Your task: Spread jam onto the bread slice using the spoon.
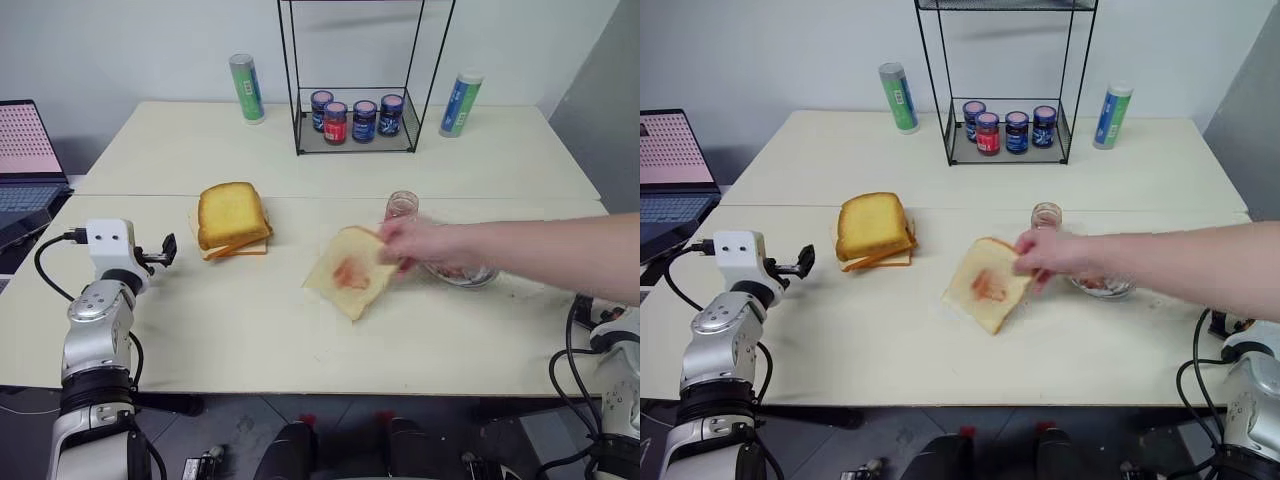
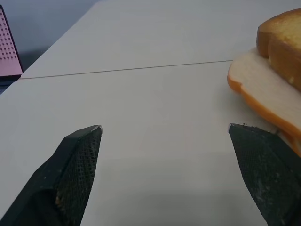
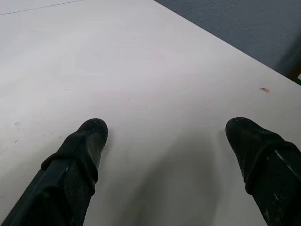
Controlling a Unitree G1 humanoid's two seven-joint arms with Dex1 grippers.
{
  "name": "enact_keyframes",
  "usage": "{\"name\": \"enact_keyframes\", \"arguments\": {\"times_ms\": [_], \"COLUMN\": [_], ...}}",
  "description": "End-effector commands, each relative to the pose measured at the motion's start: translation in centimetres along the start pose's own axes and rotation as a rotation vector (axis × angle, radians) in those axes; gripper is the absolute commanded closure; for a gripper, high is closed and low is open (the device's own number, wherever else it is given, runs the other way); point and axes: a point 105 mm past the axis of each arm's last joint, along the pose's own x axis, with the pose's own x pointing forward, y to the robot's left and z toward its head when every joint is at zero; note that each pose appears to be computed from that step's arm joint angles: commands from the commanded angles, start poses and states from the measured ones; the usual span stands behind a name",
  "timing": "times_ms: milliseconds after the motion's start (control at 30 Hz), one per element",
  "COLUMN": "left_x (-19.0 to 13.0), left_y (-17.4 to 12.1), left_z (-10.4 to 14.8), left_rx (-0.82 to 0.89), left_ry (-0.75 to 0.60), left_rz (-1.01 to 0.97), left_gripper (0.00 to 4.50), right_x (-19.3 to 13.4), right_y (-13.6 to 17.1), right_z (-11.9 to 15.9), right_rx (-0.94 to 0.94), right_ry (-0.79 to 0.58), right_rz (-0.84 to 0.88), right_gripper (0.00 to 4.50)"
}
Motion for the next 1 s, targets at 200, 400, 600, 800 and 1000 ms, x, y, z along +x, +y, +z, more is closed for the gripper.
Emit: {"name": "enact_keyframes", "arguments": {"times_ms": [200,400,600,800,1000], "left_x": [-0.5,-0.1,0.9,3.2,4.2], "left_y": [0.5,-1.7,-6.8,-7.9,-9.1], "left_z": [3.0,6.4,6.7,4.9,3.9], "left_rx": [-0.015,-0.156,-0.157,-0.125,-0.103], "left_ry": [-0.087,-0.113,-0.035,0.037,0.086], "left_rz": [-0.064,-0.275,-0.504,-0.460,-0.469], "left_gripper": [0.00,0.00,0.00,0.00,0.00], "right_x": [-0.5,-3.4,-7.9,-13.5,-18.2], "right_y": [1.1,6.0,14.2,21.1,26.2], "right_z": [2.5,6.2,10.1,10.1,9.5], "right_rx": [-0.009,-0.108,-0.025,-0.091,-0.144], "right_ry": [-0.064,-0.159,-0.176,-0.092,-0.059], "right_rz": [0.051,0.319,0.804,1.240,1.523], "right_gripper": [0.10,0.10,0.10,0.10,0.10]}}
